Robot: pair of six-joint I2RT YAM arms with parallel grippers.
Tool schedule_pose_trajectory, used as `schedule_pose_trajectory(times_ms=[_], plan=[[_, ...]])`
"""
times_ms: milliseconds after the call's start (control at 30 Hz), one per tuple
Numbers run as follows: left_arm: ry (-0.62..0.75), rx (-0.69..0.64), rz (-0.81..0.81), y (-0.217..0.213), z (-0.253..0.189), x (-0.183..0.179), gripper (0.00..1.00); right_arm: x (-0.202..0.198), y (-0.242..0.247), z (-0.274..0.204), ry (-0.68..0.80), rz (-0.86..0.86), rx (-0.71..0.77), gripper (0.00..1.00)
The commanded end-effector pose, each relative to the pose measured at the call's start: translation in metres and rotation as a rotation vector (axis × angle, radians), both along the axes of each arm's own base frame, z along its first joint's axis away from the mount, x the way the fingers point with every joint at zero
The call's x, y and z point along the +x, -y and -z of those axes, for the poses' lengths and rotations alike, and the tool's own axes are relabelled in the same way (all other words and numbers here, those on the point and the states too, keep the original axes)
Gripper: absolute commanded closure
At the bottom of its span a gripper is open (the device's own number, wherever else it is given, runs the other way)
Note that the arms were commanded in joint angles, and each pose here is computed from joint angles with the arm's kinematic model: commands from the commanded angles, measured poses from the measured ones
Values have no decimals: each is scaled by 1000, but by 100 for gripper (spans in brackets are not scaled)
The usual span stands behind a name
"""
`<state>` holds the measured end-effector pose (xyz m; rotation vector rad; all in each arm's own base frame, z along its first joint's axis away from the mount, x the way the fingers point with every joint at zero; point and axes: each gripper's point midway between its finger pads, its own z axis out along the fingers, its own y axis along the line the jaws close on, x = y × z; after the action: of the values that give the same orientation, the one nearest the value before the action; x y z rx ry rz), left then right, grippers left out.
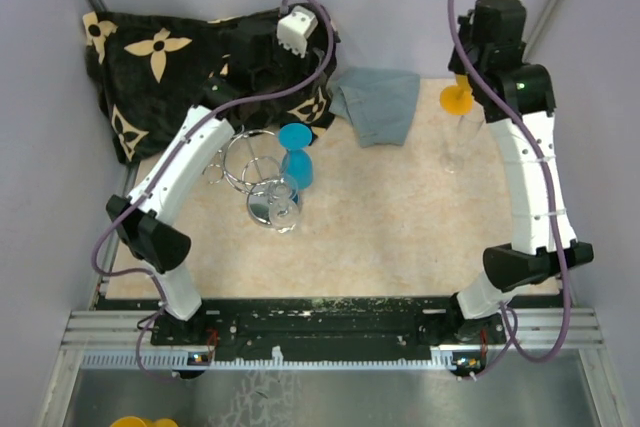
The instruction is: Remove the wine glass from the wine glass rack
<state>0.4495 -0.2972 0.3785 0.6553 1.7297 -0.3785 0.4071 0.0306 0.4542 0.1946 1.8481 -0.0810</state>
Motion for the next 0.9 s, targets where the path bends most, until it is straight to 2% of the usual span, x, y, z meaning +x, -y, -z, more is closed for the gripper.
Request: schedule_pose_trajectory(times_ms=[0,133,300,700,867], plan=[[-1,-100,3,-17,-32,-32,21,12,-17,20,-11,17,-28,100],[-10,-107,-15,-30,-32,-43,17,22,-38,63,-65,-10,-42,100],[-24,-102,-21,-37,-28,-51,16,33,-57,123,-126,-30,-57,100],[-43,-94,-12,-42,-24,-62,16,69,-66,188,-114,17,-39,100],[-53,-88,-9,-44,-20,-67,16,82,-71,222,-168,34,-34,100]])
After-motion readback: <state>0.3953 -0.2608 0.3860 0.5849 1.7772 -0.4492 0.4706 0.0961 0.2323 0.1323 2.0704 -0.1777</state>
